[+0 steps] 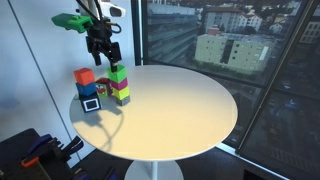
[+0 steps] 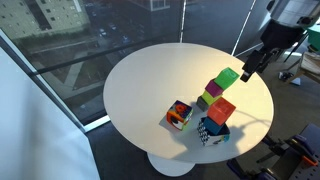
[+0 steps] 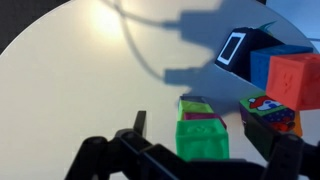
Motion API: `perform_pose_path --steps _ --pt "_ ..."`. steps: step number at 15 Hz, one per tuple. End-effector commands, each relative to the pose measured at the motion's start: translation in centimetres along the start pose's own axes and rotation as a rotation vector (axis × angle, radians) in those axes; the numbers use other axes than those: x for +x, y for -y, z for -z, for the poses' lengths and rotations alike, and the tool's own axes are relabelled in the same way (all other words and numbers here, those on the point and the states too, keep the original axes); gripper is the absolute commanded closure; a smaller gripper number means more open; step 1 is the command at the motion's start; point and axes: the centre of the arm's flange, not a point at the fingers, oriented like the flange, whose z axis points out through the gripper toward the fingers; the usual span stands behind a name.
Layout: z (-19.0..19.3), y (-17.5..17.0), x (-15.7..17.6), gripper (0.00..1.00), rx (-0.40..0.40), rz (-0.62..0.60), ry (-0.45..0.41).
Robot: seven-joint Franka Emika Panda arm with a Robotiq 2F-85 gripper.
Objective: Take the green block off the stack and place it on the table
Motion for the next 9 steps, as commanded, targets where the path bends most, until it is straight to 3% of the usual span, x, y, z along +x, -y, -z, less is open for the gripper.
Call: perform_pose_path --steps 1,9 --pt "0.1 0.4 2.1 0.00 -0.001 -0.043 -0.025" --pt "-0.6 1.5 3.2 0.00 0.001 -0.065 -0.082"
